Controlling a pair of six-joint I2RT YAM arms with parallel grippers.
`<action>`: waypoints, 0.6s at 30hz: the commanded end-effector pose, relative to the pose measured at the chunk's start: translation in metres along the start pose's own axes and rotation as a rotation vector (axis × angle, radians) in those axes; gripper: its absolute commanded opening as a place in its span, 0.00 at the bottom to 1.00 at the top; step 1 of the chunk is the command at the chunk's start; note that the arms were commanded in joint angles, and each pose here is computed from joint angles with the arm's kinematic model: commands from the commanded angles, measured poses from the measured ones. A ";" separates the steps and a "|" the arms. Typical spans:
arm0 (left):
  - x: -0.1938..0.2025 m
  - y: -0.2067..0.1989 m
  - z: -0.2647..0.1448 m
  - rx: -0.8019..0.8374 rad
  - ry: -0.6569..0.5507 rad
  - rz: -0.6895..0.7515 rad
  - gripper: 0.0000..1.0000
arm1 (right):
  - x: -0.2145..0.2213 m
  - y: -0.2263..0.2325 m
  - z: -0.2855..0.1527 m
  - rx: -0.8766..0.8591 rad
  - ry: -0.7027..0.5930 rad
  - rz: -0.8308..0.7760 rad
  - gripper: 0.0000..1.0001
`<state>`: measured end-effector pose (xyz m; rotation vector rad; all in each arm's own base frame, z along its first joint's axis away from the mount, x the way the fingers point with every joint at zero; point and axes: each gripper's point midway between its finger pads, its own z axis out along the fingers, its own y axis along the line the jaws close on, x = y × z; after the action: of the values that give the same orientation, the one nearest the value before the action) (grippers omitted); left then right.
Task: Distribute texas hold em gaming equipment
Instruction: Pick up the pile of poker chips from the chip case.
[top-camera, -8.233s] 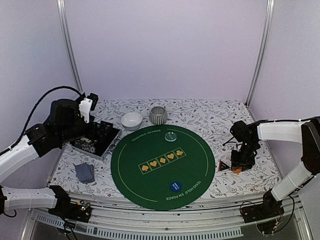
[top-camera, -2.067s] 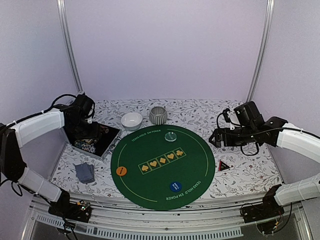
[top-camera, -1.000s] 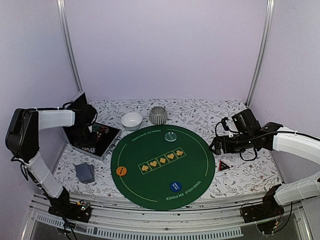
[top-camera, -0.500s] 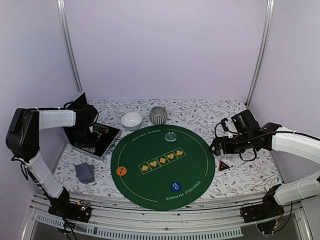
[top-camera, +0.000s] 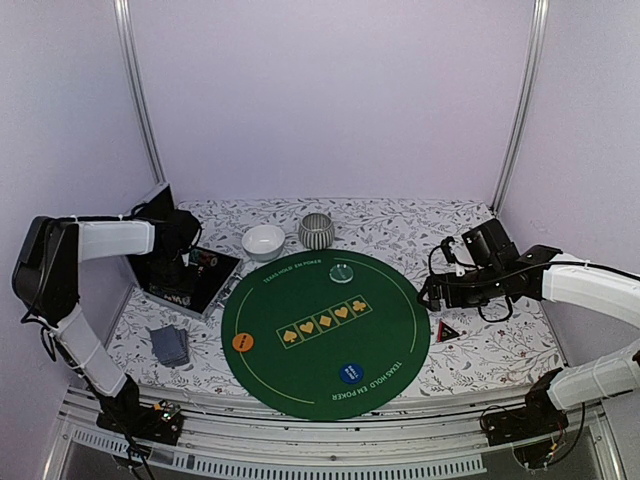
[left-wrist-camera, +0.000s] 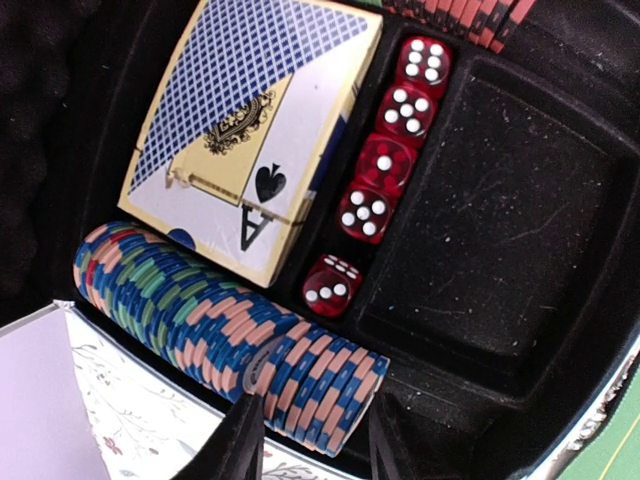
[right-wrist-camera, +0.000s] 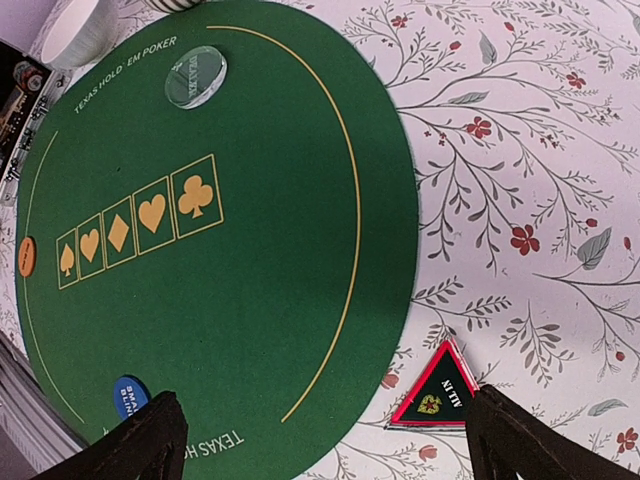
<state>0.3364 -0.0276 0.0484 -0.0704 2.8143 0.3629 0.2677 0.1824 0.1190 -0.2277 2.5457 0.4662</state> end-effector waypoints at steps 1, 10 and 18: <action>-0.001 -0.007 -0.006 0.022 -0.019 0.020 0.38 | -0.002 0.000 0.002 -0.006 -0.007 -0.007 0.99; 0.001 -0.007 -0.005 0.017 -0.011 0.030 0.39 | -0.002 -0.002 0.001 -0.002 -0.008 -0.008 0.99; -0.005 0.003 -0.006 -0.032 -0.020 0.028 0.50 | -0.005 -0.001 -0.001 -0.008 -0.017 -0.003 0.99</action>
<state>0.3363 -0.0281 0.0490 -0.0440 2.8121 0.3777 0.2685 0.1812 0.1191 -0.2222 2.5463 0.4671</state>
